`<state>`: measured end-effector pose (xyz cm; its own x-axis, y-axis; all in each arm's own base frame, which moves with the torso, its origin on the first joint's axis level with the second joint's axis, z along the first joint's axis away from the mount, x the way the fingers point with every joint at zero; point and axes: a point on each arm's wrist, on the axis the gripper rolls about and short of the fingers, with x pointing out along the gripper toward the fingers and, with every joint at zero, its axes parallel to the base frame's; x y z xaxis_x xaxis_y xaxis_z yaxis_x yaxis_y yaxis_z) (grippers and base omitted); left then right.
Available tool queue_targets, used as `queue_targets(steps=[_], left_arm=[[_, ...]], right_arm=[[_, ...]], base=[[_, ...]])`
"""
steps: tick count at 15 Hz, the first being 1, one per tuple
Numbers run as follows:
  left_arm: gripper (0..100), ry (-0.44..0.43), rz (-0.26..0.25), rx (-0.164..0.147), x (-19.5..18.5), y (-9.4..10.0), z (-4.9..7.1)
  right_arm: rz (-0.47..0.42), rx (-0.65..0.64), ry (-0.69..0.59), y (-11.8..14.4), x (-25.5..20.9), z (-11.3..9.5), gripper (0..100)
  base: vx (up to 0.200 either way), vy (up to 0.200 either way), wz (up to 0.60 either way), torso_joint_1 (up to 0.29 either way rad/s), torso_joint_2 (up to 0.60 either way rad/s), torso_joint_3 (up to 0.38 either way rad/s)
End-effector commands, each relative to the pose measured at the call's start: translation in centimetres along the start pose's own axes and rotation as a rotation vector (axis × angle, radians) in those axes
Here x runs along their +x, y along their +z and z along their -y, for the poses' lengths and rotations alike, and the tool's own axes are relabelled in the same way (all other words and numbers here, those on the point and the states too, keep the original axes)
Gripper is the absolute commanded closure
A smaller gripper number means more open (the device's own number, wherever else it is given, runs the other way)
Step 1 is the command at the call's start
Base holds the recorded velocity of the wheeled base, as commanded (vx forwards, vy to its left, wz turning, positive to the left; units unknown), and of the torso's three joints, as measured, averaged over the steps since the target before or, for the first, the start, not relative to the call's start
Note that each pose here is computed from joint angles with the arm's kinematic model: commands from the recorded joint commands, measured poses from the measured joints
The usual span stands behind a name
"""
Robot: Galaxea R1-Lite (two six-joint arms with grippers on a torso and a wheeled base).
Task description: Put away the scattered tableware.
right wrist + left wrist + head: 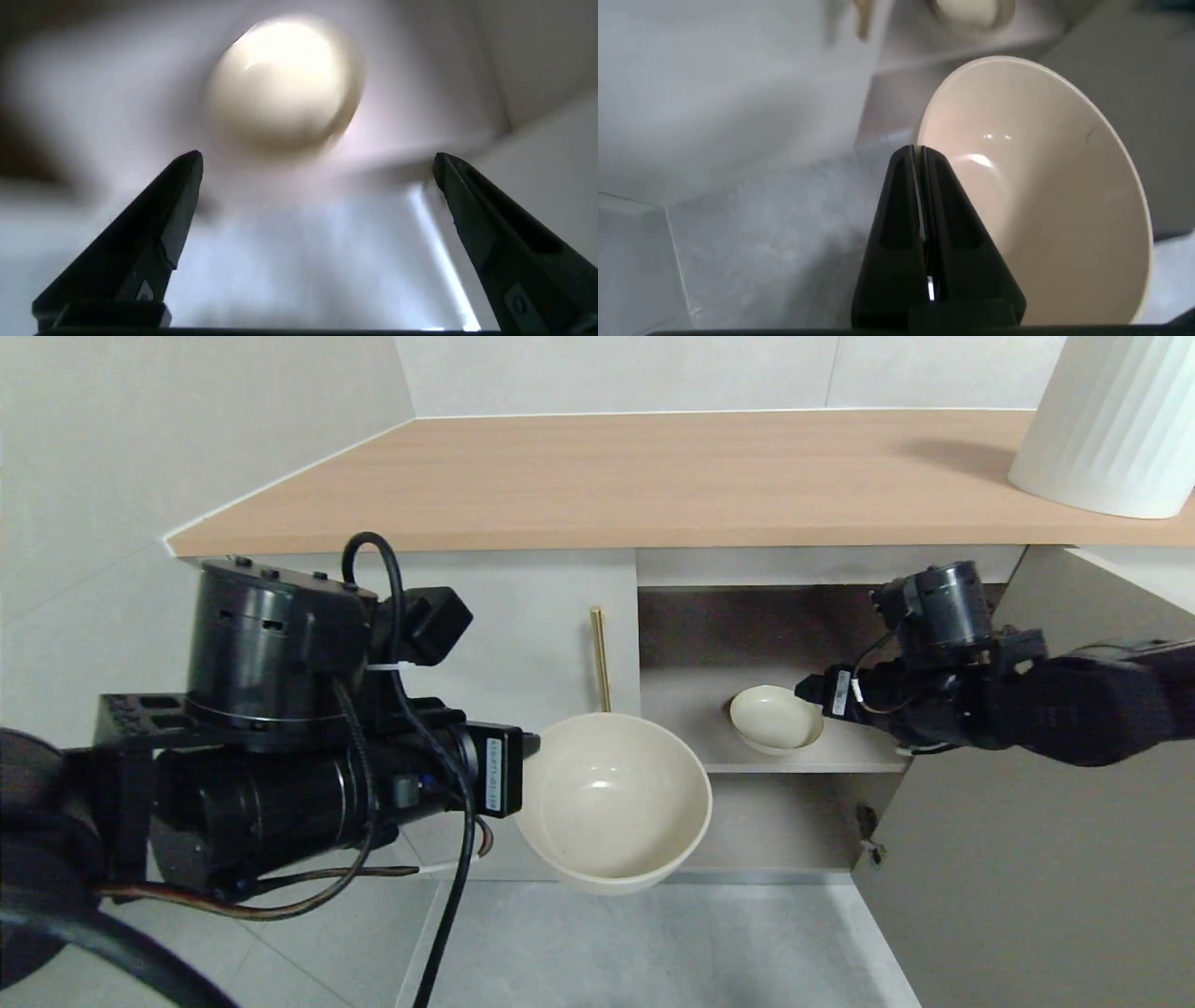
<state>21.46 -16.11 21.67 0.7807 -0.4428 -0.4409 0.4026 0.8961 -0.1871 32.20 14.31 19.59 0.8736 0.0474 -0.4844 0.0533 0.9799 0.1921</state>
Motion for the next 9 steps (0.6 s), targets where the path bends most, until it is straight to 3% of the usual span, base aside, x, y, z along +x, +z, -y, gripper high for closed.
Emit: queue_targets(steps=[1,4,9], left_arm=[[100,-0.003,-0.071,0.022,2.1,-1.3,0.7],[100,0.007,-0.089,0.039,3.5,-2.2,1.4],[100,0.032,0.003,0.048,4.5,-3.0,2.5]], right_arm=[[-0.013,-0.048,0.213,1.2,-10.6,-0.6,0],[-0.063,-0.116,0.305,-0.1,-13.3,-1.7,0],[-0.198,-0.256,0.364,-4.2,-13.7,-3.8,0]], base=[[0.000,0.000,0.00,0.000,0.00,0.000],[0.000,0.000,0.00,0.000,0.00,0.000],[0.000,0.000,0.00,0.000,0.00,0.000]])
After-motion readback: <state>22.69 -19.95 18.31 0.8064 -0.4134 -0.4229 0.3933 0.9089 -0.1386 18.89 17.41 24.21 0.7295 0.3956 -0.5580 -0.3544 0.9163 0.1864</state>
